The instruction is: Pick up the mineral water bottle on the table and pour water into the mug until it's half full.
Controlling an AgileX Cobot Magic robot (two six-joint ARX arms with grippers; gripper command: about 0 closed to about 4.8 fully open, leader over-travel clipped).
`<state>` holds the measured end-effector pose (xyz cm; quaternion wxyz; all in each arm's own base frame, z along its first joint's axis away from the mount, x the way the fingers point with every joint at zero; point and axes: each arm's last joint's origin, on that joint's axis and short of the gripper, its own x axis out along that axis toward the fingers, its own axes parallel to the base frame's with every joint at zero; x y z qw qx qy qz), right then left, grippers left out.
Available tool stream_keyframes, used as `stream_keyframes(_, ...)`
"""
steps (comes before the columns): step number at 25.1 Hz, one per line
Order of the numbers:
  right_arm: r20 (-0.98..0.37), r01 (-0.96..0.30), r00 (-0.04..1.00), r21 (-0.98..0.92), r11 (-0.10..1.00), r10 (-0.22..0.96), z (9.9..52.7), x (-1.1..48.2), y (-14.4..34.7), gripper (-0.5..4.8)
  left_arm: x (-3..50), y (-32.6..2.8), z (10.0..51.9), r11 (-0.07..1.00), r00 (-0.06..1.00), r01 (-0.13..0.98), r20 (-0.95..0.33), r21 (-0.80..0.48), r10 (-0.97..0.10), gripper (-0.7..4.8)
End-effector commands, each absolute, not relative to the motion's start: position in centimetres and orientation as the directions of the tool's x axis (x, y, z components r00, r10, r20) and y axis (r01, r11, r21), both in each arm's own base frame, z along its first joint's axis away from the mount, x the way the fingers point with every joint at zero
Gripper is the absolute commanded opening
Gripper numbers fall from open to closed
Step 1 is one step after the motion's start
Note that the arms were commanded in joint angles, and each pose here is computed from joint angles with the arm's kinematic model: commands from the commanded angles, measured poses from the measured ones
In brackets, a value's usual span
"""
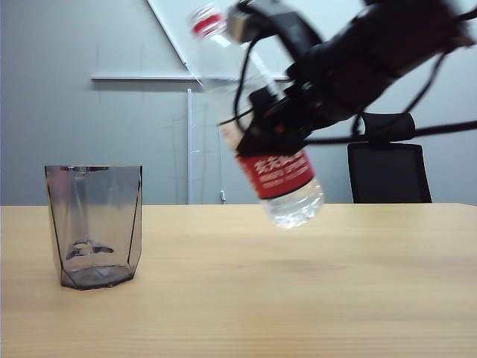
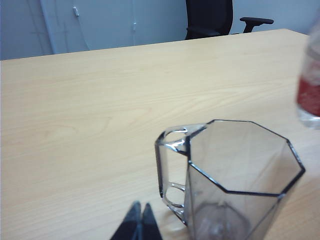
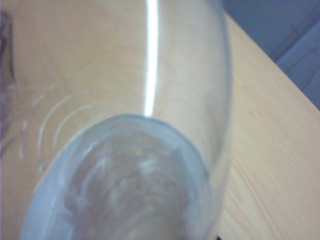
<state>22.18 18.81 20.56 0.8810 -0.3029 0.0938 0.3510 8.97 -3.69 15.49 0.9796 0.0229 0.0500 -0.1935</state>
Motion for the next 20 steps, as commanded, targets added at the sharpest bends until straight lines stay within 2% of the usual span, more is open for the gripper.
stream_keyframes(1, -0.349, -0.635, 0.76, -0.58, 0.51, 0.548, 21.2, 22.8, 20.2, 2.32, 9.0, -3.7, 15.6, 0.921, 0.918, 0.389, -0.097, 0.022, -0.385, -0.02)
stream_keyframes(4, -0.362, -0.604, 0.762, -0.695, 0.389, 0.537, 20.9, 23.3, 21.9, 2.32, 9.0, -3.7, 15.6, 0.921, 0.918, 0.388, -0.097, 0.022, -0.385, -0.02)
stream_keyframes(10, -0.357, -0.547, 0.787, -0.781, 0.301, 0.503, 20.9, 23.8, 23.1, 2.32, 9.0, -3.7, 15.6, 0.922, 0.918, 0.388, -0.097, 0.022, -0.384, -0.02)
stream_keyframes(14, -0.351, -0.472, 0.802, -0.868, 0.153, 0.483, 21.0, 23.9, 23.5, 2.32, 9.0, -3.7, 15.6, 0.922, 0.918, 0.387, -0.097, 0.022, -0.384, -0.02)
stream_keyframes(20, -0.308, -0.404, 0.832, -0.907, 0.121, 0.461, 21.0, 24.2, 23.7, 2.32, 9.0, -3.7, 15.6, 0.922, 0.918, 0.387, -0.097, 0.022, -0.384, -0.02)
